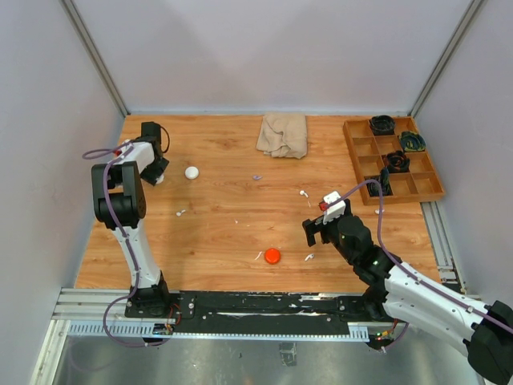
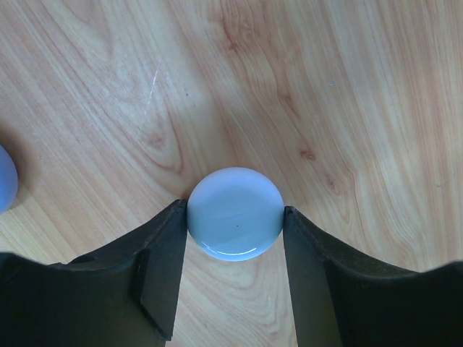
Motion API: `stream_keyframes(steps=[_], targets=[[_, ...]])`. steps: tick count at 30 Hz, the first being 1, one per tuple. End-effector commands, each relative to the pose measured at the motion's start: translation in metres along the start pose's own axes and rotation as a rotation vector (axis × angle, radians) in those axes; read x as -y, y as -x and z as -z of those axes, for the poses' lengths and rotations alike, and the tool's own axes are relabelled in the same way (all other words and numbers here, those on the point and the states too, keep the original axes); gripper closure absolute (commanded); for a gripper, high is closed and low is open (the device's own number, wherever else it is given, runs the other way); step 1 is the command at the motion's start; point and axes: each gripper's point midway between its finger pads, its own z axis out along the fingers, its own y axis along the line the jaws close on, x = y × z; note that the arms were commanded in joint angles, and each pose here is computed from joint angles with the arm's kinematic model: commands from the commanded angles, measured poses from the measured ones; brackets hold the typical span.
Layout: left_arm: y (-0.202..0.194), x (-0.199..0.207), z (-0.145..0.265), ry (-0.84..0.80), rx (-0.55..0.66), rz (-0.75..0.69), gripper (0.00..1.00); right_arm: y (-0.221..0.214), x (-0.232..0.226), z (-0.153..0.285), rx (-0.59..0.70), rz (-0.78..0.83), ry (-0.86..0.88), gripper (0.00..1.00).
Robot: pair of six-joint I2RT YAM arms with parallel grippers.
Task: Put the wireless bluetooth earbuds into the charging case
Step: Pick up the charging case at the center of the board.
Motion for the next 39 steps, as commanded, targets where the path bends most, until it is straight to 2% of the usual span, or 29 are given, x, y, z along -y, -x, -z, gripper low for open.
stream_keyframes(steps=[1,12,21,36,39], targets=[[-0.003,-0.014,0.005,0.017,-0.014,-0.048,0.52,0.008,-0.003,-0.001,0.029,-0.005,0.008,0.01],[-0.009,-0.007,0.051,-0.117,0.041,-0.148,0.57,0.011,-0.008,0.0,0.039,-0.014,0.037,0.02],[-0.05,0.02,0.112,-0.342,0.089,-0.263,0.57,0.028,-0.018,0.002,0.073,-0.027,0.097,0.02],[-0.142,0.045,0.235,-0.91,0.154,-0.507,0.56,0.056,-0.034,-0.001,0.147,-0.022,0.184,0.02],[-0.154,0.045,0.26,-1.044,0.202,-0.547,0.57,0.066,-0.037,-0.002,0.149,-0.02,0.195,0.01]])
